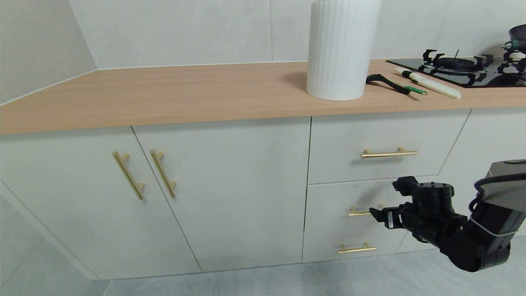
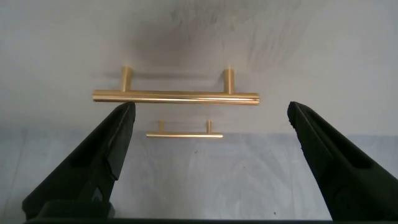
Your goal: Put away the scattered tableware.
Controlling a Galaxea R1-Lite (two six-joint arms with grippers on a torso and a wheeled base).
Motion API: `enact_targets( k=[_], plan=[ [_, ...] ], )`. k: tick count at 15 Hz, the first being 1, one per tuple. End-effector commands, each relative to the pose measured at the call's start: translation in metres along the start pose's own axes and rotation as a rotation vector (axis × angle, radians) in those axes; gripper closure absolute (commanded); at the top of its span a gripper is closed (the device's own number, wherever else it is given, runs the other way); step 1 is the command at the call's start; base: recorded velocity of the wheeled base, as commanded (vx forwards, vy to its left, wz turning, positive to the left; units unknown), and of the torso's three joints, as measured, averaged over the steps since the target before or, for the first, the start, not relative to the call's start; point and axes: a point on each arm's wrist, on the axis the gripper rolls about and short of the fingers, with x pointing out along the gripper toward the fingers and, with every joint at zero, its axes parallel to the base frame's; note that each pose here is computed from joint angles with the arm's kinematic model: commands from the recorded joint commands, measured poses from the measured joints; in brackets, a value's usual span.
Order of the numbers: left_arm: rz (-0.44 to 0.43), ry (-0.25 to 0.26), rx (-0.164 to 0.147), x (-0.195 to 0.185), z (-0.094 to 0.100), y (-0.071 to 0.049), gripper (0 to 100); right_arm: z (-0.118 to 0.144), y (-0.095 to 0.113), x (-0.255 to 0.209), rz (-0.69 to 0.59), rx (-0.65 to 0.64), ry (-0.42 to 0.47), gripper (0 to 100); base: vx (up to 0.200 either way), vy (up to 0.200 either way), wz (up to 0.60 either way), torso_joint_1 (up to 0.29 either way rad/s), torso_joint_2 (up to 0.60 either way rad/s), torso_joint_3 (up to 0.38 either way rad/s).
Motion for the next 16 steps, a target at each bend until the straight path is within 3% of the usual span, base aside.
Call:
enact_targets(
  k=[1,16],
  plan=[
    [0.001,0.001,0.000,0.000,0.000,0.000,0,-0.012,0.003,0.014,-0.004,0.015,0.003,0,0.000,0.000,0.00,0.000,0.00,0.000],
    [0.001,0.001,0.000,0.000,0.000,0.000,0,-0.017,0.017,0.047,-0.020,0.054,-0.029,0,0.000,0.000,0.00,0.000,0.00,0.000]
  ],
)
